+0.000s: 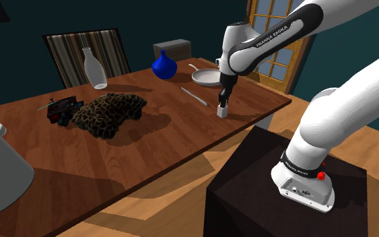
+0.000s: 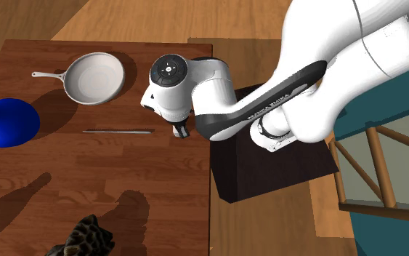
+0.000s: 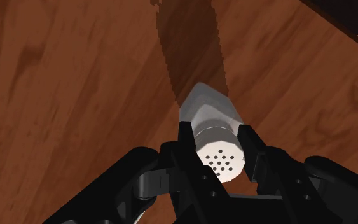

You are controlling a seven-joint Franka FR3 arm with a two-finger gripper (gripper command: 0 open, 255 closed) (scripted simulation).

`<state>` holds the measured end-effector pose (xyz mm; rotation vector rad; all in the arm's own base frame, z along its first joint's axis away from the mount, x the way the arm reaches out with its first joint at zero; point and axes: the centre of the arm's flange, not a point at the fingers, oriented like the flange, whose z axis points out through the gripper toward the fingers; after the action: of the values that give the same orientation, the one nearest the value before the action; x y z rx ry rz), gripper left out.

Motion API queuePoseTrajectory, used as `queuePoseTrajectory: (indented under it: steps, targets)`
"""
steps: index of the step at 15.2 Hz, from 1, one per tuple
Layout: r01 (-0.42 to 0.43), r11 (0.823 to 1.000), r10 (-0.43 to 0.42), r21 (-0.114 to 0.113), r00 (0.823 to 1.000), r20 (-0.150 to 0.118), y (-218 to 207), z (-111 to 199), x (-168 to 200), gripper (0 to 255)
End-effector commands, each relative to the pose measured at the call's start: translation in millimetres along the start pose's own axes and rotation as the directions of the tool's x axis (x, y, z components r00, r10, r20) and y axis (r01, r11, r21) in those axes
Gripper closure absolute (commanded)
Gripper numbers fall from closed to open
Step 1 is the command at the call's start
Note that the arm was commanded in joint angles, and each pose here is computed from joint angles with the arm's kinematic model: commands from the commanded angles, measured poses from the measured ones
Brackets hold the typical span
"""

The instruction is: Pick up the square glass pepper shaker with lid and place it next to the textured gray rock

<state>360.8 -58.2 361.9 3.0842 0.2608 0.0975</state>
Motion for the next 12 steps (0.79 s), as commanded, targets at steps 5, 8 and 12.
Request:
queuePoseTrajectory:
  steps: [5, 8, 12]
  targets:
    - [0.000, 1.000, 0.000, 0.000, 1.000, 0.000, 0, -5, 0, 255]
    - [0.000, 1.000, 0.000, 0.000, 1.000, 0.000, 1, -21, 1, 255]
    - [0.000, 1.000, 0.000, 0.000, 1.000, 0.000, 2, -42, 2, 255]
